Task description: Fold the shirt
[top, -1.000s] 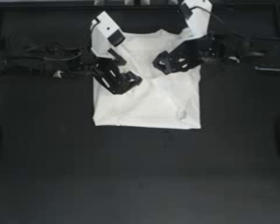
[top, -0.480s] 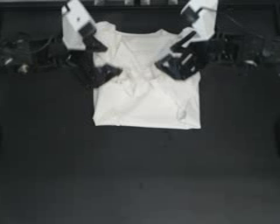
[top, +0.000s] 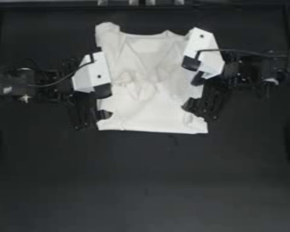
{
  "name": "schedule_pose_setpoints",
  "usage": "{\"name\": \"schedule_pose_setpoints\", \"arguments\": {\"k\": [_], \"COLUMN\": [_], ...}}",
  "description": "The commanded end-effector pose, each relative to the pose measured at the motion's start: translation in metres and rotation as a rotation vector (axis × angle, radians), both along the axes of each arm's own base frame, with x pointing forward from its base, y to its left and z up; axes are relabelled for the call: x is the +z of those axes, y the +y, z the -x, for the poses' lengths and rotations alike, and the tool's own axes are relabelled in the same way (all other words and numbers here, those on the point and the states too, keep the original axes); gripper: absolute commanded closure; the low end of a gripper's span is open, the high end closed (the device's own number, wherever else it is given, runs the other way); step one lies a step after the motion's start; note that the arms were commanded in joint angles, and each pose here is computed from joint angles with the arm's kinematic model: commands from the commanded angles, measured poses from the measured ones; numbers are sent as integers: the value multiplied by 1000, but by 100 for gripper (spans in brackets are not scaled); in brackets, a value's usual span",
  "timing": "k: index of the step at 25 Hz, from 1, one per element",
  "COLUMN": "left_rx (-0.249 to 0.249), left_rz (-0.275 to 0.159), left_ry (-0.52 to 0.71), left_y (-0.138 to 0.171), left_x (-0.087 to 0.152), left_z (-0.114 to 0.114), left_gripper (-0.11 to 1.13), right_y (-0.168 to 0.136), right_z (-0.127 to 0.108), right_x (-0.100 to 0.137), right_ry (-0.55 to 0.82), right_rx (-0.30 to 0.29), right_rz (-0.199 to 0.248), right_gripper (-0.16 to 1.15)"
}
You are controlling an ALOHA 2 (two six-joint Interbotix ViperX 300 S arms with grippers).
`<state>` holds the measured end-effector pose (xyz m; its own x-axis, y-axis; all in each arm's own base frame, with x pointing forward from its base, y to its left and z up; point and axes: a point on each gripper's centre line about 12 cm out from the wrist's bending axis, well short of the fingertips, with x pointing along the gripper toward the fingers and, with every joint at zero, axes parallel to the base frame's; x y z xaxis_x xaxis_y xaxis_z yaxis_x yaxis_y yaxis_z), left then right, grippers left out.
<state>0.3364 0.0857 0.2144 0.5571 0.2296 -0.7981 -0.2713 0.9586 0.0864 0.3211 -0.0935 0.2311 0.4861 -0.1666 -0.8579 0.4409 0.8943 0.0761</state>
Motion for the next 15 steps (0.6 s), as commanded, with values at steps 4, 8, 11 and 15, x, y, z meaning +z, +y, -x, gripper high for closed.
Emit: {"name": "schedule_pose_setpoints", "arguments": {"k": [4,8,11,15], "left_rx": [-54,-86,-106,-120], "left_rz": [-12,-16,-20,-21], "left_ry": [67,109,159,209], "left_y": [-9,-15,-17,-18], "left_x": [-9,-19,-26,-35], "left_z": [-7,-13,-17,-25], "left_gripper": [0,0,0,0], "right_y": [22,25,28,32], "right_z": [-2,-2,-4,-7], "right_x": [-5,-16,-29,-41], "right_ry": [59,105,159,200], "right_rx": [200,226,245,265], "right_rz": [74,59,51,51], "right_gripper": [2,2,2,2]}}
